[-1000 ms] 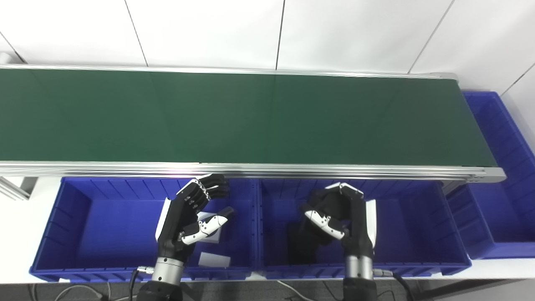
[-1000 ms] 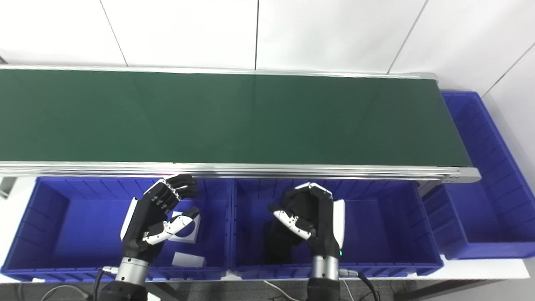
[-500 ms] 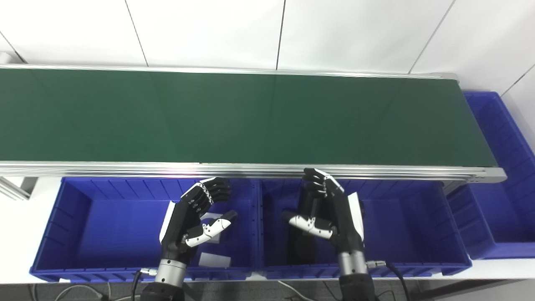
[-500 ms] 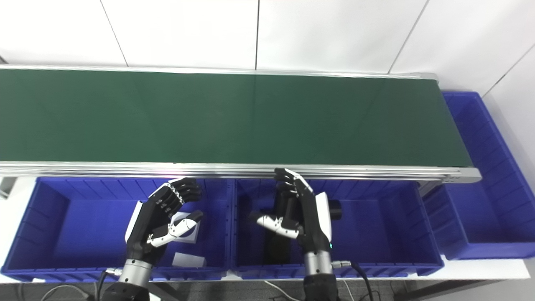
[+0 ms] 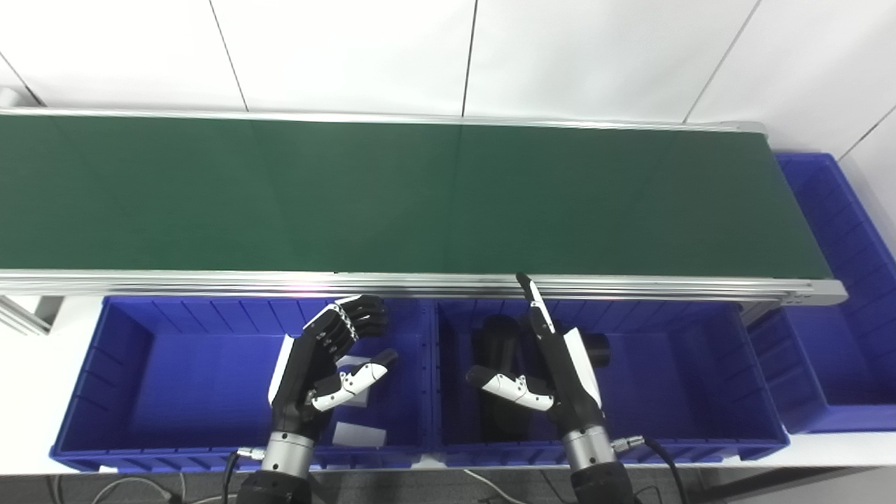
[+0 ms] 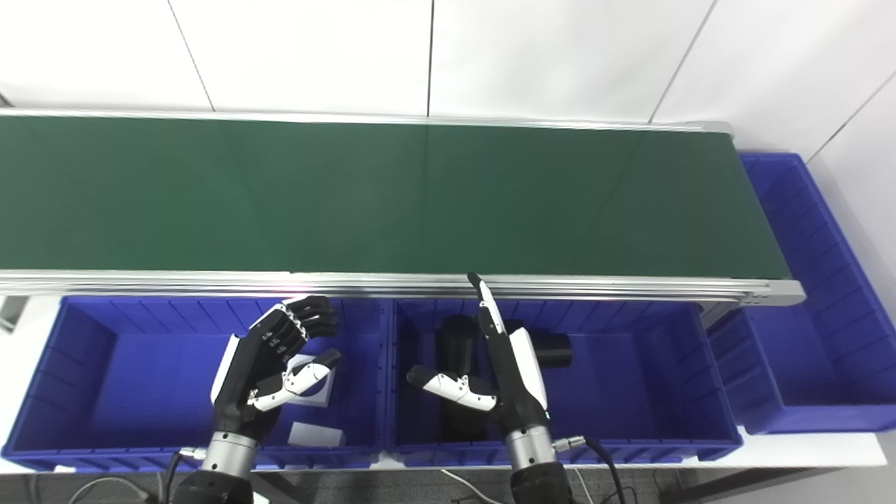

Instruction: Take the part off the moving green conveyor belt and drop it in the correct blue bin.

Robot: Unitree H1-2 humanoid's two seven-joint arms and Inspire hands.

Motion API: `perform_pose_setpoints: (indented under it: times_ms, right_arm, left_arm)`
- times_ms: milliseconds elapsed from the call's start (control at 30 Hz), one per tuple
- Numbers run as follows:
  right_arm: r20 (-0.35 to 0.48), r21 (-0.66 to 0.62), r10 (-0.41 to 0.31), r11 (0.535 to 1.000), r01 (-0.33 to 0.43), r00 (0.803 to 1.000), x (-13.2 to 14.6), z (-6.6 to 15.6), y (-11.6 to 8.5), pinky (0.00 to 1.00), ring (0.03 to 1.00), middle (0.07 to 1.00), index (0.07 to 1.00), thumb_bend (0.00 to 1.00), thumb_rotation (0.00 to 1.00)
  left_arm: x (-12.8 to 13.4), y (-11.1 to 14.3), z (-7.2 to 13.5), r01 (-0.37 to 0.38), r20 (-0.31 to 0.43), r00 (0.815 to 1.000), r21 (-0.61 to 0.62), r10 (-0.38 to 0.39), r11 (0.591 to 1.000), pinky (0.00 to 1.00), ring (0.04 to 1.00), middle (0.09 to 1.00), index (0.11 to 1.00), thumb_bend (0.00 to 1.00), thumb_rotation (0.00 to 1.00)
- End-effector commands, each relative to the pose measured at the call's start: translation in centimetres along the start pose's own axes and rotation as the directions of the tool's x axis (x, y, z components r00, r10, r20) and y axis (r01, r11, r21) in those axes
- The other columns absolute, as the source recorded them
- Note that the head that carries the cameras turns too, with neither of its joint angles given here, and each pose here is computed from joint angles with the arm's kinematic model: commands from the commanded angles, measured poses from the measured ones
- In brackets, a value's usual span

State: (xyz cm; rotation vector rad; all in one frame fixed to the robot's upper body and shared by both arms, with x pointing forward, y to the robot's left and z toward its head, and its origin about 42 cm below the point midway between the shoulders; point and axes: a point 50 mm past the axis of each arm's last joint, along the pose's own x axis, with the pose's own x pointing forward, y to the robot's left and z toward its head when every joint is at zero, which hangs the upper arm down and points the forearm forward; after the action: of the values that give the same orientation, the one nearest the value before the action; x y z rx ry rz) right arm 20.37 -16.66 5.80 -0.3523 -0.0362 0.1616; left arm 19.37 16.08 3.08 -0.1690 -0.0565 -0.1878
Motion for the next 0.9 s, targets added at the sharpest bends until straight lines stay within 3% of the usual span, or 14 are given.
perform_pose_setpoints:
  times_ms: [0,267,467,600,867]
  right_arm:
    - [0.073,0.000,-0.030,1.000,0.030,0.997,0.1,1.1,-0.9,0.94,1.000,1.000,1.000,0.95,0.50]
    - [0.153,0.021,-0.098,0.995,0.096,0.983,-0.9,0.8,-1.5,0.88,0.962,0.998,0.990,0.77,0.32]
    - [0.156,0.030,-0.105,0.994,0.102,0.982,-0.9,-0.3,-1.7,0.82,0.902,0.950,0.959,0.73,0.29]
    - [0.130,0.040,-0.099,0.995,0.094,0.987,-0.5,-1.1,-1.7,0.72,0.842,0.892,0.916,0.69,0.30]
    - [0.106,0.071,-0.077,0.995,0.070,0.991,0.7,-2.9,-0.9,0.69,0.814,0.873,0.873,0.68,0.24]
  left_arm:
    - [0.7,-0.6,0.7,0.011,0.063,0.998,0.014,-0.012,1.000,0.66,0.646,0.672,0.672,0.57,0.00]
    - [0.8,-0.7,-0.3,0.005,0.033,0.999,-0.004,-0.005,1.000,0.65,0.646,0.668,0.674,0.56,0.00]
    - [1.1,-0.6,-0.8,0.000,0.017,1.000,-0.013,0.000,1.000,0.65,0.645,0.674,0.676,0.58,0.00]
    - [1.2,-0.6,-0.9,-0.014,0.019,1.000,-0.019,0.014,1.000,0.63,0.641,0.666,0.670,0.56,0.00]
    - [1.6,-0.2,-1.0,-0.006,0.013,1.000,0.010,0.006,1.000,0.65,0.656,0.682,0.687,0.54,0.00]
